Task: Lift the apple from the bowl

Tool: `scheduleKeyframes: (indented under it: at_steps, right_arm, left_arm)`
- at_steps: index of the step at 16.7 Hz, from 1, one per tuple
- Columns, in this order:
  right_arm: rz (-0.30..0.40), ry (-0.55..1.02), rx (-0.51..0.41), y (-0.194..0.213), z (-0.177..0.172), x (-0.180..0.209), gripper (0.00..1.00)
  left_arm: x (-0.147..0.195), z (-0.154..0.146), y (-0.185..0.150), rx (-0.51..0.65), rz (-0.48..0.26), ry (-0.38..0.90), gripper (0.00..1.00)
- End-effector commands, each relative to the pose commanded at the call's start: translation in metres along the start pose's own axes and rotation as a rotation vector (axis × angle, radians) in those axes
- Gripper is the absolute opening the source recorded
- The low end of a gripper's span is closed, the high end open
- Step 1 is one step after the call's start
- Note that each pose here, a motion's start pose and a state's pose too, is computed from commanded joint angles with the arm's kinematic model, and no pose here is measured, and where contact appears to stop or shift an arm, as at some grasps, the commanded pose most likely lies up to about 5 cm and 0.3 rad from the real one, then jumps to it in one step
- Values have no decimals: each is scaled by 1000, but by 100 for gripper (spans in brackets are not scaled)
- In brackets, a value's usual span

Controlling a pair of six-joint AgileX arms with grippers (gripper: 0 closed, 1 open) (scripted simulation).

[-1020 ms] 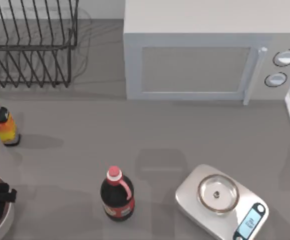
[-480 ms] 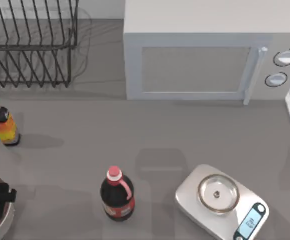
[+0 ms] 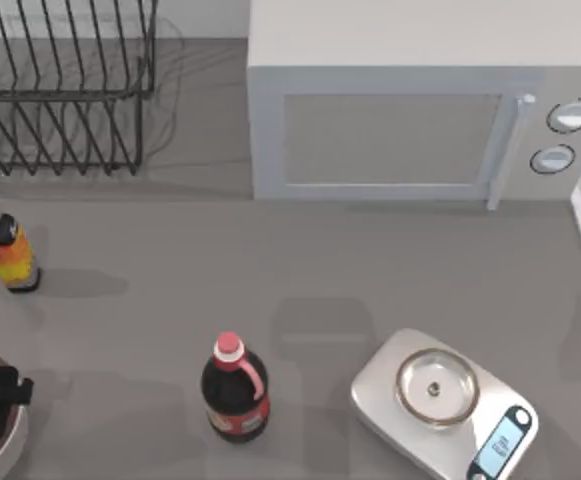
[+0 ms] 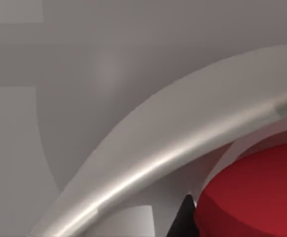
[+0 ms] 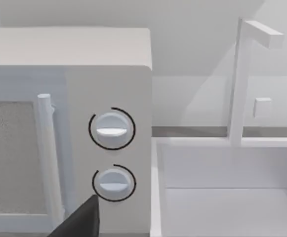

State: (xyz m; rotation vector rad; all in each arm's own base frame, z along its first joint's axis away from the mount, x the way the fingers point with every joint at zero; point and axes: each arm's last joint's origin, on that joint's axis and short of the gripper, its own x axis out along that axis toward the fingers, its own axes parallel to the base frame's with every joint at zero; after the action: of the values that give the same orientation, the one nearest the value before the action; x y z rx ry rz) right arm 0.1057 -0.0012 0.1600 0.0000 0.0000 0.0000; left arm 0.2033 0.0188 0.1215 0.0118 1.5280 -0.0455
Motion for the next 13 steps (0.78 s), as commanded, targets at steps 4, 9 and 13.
scheduleKeyframes:
  at_steps: [4,9,13]
  right_arm:
    - [0,0,0,0,0,0,100]
    - [0,0,0,0,0,0,100]
    - [0,0,0,0,0,0,100]
  left_arm:
    - [-13,10,1,0,-1,9,0]
    - [-83,40,3,0,-4,25,0]
    - [-167,41,1,0,-6,44,0]
